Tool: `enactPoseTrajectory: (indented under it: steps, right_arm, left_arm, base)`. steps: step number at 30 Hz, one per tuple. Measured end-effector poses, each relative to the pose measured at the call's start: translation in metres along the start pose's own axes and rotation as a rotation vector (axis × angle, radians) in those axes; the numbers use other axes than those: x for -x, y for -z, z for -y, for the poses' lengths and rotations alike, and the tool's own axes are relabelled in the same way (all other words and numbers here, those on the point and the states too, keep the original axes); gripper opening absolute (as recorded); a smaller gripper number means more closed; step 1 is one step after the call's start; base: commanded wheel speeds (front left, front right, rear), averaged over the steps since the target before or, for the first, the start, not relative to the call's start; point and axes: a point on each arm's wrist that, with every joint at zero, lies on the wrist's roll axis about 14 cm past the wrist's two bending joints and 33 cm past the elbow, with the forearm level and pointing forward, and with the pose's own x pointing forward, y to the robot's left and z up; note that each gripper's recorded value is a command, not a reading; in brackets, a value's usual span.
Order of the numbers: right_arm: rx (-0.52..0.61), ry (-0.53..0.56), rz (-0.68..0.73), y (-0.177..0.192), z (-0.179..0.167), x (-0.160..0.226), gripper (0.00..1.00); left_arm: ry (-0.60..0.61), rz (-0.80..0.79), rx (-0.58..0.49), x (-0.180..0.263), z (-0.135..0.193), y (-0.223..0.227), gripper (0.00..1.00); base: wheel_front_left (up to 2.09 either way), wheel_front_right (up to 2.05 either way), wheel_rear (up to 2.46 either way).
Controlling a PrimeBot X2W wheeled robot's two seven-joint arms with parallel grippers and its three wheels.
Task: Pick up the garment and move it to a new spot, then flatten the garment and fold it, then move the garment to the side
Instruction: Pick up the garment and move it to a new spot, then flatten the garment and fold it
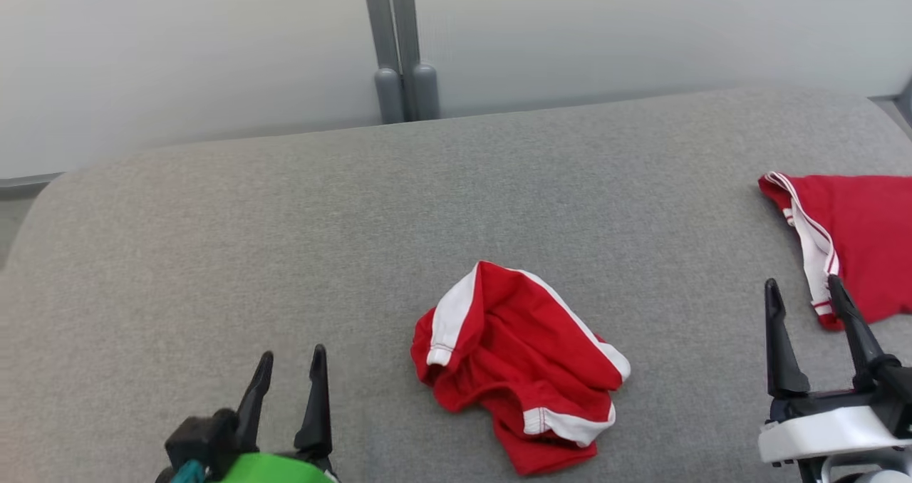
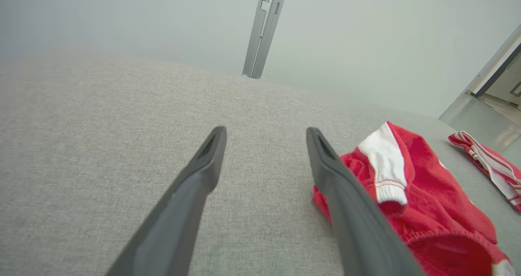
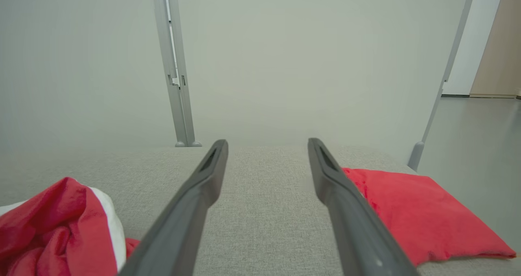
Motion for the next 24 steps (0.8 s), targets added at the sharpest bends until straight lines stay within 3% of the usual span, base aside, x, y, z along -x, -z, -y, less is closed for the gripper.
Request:
enactPoseTrajectory:
  steps: [12, 24]
  right_arm:
    - [0.030, 0.012, -0.081, 0.024, 0.010, 0.006, 1.00]
    - [0.013, 0.005, -0.100, 0.031, 0.003, 0.007, 1.00]
  left_arm:
    - [-0.128, 0.067, -0.099, 0.048, -0.044, -0.011, 1.00]
    - [-0.118, 0.065, -0.126, 0.049, -0.048, -0.011, 1.00]
  base:
    - [0.00, 0.00, 0.00]
    - [0.00, 0.00, 0.00]
